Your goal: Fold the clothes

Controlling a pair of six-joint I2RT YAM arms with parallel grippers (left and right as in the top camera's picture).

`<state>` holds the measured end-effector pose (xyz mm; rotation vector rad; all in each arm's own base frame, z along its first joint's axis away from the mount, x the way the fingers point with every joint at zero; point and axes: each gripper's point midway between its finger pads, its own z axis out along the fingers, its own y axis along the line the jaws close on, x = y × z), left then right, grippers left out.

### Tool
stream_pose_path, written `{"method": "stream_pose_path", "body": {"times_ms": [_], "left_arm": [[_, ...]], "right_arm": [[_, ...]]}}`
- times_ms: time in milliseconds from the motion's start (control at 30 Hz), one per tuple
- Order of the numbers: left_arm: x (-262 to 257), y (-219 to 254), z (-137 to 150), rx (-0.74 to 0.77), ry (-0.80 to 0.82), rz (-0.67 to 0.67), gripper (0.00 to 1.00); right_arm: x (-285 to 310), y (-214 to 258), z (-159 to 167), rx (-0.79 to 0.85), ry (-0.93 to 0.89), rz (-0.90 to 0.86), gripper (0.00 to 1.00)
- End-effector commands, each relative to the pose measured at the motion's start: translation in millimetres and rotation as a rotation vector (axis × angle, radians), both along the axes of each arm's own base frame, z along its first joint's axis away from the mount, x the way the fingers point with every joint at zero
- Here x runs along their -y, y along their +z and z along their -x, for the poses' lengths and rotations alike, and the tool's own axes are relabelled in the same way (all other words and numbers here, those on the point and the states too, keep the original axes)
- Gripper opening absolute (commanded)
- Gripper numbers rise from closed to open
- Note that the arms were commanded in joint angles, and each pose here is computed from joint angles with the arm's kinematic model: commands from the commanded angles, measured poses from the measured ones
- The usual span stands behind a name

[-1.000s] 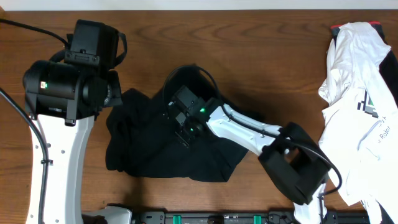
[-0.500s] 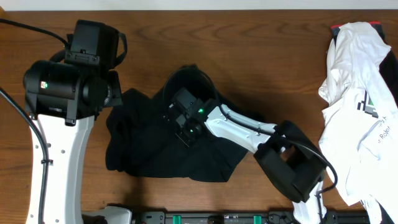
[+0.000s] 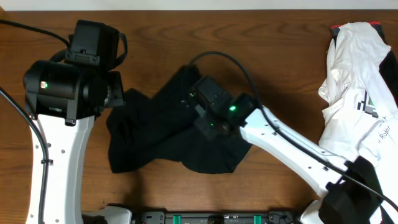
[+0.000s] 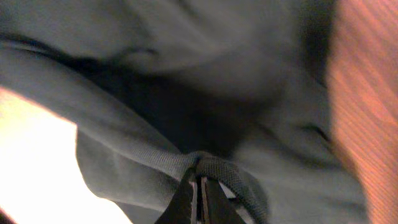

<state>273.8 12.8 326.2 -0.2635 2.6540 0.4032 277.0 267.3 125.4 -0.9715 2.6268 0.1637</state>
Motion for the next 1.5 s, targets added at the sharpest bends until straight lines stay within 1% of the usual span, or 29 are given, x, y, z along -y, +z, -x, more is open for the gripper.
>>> {"method": "stream_pose_path", "body": {"times_ms": [0,133,200,267,367,533,700,800,867,967,1133,1233,1467], "left_arm": [[-5.7,-13.1,20.9,-0.1,0.018,-0.004,0.72],[-7.5,-33.5,25.0,-0.172,0.038,0.025,0.71],[-12.3,-45.7,26.5,-0.204,0.067,0.025,0.71],[-7.5,-61.4,26.0,-0.235,0.077,0.078,0.71],[10.7,-86.7,23.6,-0.278,0.059,0.19,0.71],[32.0,-133.7,28.1,-0.368,0.044,0.305,0.72],[54.1,-177.2,44.1,-0.464,0.071,0.437,0.7],[60.7,-193.8,57.7,-0.524,0.086,0.478,0.66],[59.7,-205.6,66.6,-0.558,0.098,0.473,0.66],[58.8,-226.0,72.2,-0.571,0.114,0.472,0.66],[51.7,-263.9,62.1,-0.497,0.101,0.438,0.66],[38.2,-279.1,57.3,-0.453,0.106,0.363,0.66],[14.7,-282.8,40.8,-0.366,0.117,0.228,0.65]], "right_arm": [[41.8,6.7,-18.0,0.071,-0.16,0.115,0.01],[70.8,5.3,-19.9,0.047,-0.246,0.176,0.01],[99.5,8.2,-25.9,0.075,-0.376,0.246,0.01],[121.5,11.2,-29.3,0.084,-0.452,0.288,0.01],[130.0,12.3,-31.2,0.064,-0.482,0.27,0.01],[132.9,13.6,-32.7,0.063,-0.494,0.262,0.01],[130.6,13.6,-33.9,0.064,-0.493,0.25,0.01],[129.9,13.9,-35.1,0.068,-0.494,0.245,0.01],[129.6,14.0,-35.6,0.07,-0.494,0.243,0.01],[129.6,14.0,-35.5,0.069,-0.495,0.243,0.01],[129.6,13.9,-35.4,0.069,-0.494,0.243,0.01],[129.1,13.8,-35.1,0.067,-0.494,0.241,0.01],[129.1,13.8,-35.1,0.067,-0.494,0.241,0.01]]}}
